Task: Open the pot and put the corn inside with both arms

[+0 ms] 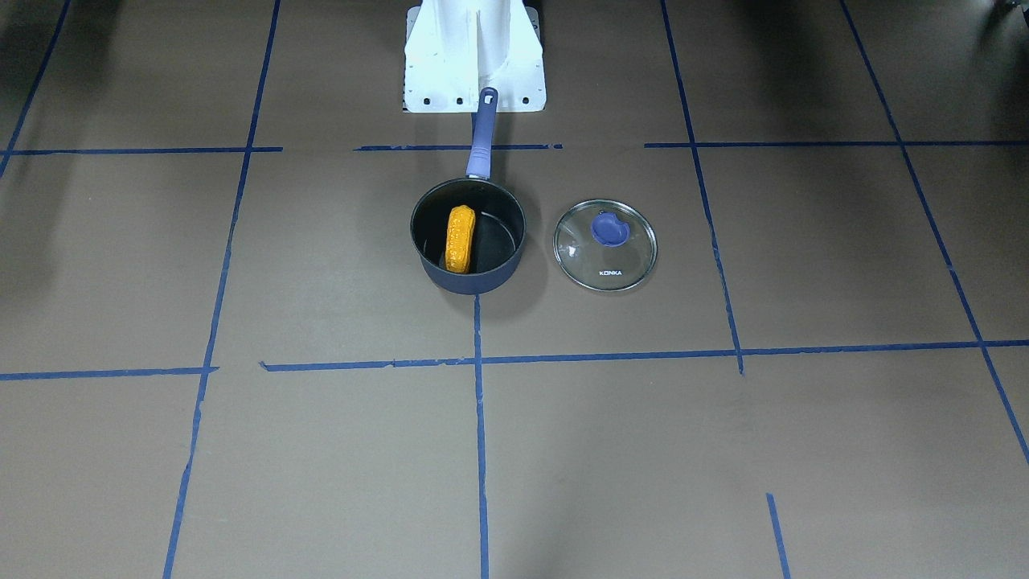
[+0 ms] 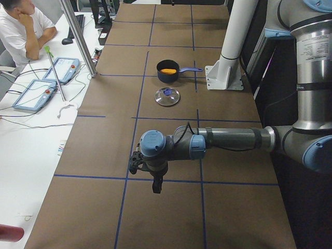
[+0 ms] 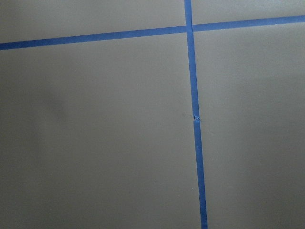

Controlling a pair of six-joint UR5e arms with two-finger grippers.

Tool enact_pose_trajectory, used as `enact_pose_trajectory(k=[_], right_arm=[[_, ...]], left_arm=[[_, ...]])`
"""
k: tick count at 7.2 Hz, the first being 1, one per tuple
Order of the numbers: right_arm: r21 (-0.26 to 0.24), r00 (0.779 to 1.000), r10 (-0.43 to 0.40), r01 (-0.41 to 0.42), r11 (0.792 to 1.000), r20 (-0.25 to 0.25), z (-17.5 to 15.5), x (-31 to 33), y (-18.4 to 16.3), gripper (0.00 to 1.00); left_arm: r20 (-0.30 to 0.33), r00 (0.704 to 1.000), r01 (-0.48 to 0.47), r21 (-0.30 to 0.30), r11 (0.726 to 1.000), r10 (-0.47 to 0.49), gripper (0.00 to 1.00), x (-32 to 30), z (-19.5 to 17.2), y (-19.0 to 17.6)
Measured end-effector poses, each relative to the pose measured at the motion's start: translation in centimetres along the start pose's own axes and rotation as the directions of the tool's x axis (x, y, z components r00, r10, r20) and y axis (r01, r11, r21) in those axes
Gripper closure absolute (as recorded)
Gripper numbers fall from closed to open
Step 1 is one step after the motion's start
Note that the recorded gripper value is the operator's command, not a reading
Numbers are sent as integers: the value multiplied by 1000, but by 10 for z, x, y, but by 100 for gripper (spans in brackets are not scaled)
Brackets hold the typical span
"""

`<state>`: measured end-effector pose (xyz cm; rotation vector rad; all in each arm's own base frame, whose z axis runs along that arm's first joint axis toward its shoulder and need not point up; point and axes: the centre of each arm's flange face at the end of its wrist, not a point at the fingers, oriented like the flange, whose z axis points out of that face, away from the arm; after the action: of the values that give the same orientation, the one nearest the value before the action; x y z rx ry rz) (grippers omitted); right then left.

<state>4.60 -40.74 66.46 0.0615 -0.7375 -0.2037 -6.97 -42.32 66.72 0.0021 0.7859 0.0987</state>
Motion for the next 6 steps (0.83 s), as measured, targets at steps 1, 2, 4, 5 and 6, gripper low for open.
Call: enact_pose_trajectory(k=[1,2,4,5,6], right_arm=[[1,1000,-1,1,1000,1,0,0,0,0],[2,1000,-1,1,1000,1,-1,-1,0,0],[2,1000,-1,1,1000,5,-1,-1,0,0],[3,1000,-1,1,1000,8,-1,-1,0,0],[3,1000,-1,1,1000,9,-1,-2,0,0]], left_arm=[[0,1000,0,0,1000,0,0,0,0,0],[0,1000,0,0,1000,0,0,0,0,0],[0,1000,0,0,1000,0,0,0,0,0],[0,1000,-1,1,1000,1,0,0,0,0],[0,1000,-1,1,1000,1,0,0,0,0]])
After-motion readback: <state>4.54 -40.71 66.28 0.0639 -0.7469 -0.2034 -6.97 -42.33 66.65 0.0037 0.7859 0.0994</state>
